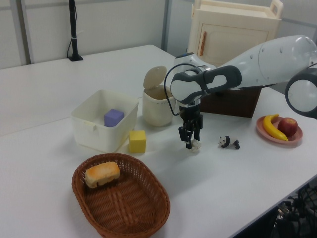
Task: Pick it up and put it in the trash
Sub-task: 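Lift the tissue and carry it over the cream trash bin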
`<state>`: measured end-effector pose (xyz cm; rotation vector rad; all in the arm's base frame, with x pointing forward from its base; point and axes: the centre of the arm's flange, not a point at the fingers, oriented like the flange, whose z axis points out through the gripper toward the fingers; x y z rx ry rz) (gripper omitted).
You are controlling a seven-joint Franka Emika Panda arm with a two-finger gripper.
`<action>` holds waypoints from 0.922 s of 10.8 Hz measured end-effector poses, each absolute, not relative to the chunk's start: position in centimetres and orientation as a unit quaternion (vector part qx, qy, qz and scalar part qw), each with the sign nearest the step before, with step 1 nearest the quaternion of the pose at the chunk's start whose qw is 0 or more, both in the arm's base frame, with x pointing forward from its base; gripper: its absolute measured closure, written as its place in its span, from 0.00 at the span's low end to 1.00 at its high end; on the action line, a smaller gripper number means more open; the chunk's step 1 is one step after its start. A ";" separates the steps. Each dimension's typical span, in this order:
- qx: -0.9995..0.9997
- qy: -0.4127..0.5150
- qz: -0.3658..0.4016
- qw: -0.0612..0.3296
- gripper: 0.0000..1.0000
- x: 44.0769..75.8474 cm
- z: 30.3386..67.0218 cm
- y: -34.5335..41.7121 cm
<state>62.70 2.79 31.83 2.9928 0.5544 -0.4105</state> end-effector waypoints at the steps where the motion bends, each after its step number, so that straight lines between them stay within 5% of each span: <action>1: 0.974 0.180 -0.134 0.035 0.45 62.7 31.8 2.8; 4: 0.975 0.180 -0.128 0.036 0.90 63.0 32.3 2.8; 10: 0.986 0.158 0.024 0.046 0.92 67.8 45.6 1.6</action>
